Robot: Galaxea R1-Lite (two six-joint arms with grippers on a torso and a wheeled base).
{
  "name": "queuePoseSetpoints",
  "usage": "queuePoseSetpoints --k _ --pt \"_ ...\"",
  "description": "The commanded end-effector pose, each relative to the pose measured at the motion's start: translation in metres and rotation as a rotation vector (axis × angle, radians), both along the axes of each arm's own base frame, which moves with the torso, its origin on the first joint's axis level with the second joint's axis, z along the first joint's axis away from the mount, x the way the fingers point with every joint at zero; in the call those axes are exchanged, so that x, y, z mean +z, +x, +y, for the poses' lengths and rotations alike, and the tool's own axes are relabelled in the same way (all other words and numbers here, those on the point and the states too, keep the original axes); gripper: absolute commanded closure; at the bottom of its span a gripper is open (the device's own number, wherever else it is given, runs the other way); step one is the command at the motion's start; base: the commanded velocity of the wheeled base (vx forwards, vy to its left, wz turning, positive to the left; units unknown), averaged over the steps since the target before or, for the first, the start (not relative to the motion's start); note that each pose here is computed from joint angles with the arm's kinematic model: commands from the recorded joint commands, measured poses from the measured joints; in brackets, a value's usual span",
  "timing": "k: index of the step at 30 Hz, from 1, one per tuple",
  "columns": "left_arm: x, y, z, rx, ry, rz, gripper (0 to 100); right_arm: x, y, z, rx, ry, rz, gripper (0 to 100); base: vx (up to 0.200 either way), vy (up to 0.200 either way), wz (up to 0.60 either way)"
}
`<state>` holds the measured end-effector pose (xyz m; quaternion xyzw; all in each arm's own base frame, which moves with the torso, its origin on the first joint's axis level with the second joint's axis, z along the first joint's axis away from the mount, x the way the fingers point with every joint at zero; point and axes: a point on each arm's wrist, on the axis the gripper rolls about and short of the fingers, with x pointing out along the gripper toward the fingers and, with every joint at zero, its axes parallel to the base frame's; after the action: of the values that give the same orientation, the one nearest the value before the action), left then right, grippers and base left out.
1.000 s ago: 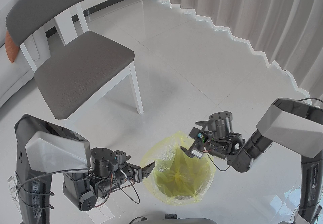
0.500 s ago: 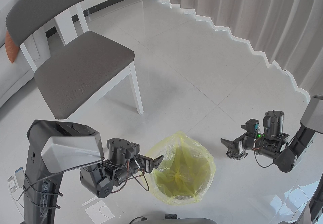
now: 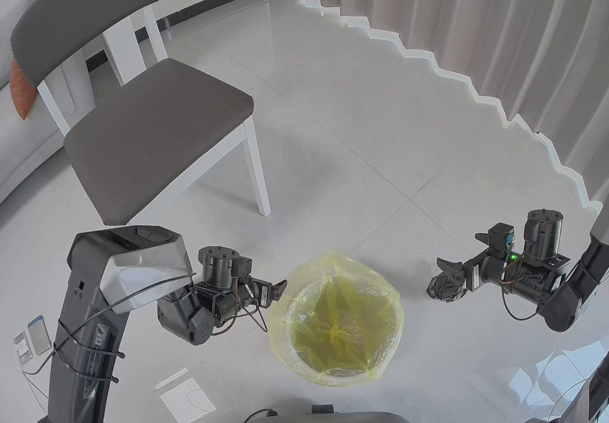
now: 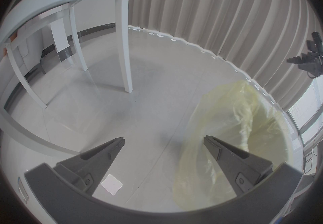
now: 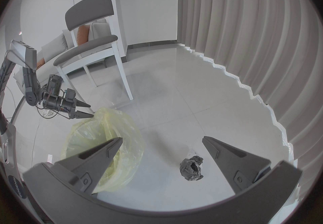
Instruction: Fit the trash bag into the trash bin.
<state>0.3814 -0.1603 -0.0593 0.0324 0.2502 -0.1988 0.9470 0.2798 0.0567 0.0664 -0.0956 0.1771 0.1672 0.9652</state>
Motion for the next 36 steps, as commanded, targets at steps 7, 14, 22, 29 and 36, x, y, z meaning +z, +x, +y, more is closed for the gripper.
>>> queuePoseSetpoints --k 7,14,22,29,36 --pt "-0.01 0.018 -0.015 -0.014 0.015 0.036 0 -0.008 -0.011 -0.002 0.006 -0.02 0.039 0 0.0 0.0 0.0" --pt "0.001 0.019 -0.001 0.031 -0.025 0.014 0 -0.028 -0.02 -0.002 0.012 -0.039 0.126 0 0.0 0.0 0.0" --pt "0.038 0.026 -0.031 -0.016 -0.126 -0.08 0 -0.048 -0.025 -0.003 0.013 -0.032 0.094 0 0.0 0.0 0.0" --pt "0.044 0.028 -0.066 -0.076 -0.155 -0.082 0 -0.054 -0.033 -0.005 0.012 -0.032 0.093 0 0.0 0.0 0.0" --pt "0.045 0.024 -0.082 -0.103 -0.178 -0.08 0 -0.052 -0.036 -0.007 0.005 -0.03 0.085 0 0.0 0.0 0.0"
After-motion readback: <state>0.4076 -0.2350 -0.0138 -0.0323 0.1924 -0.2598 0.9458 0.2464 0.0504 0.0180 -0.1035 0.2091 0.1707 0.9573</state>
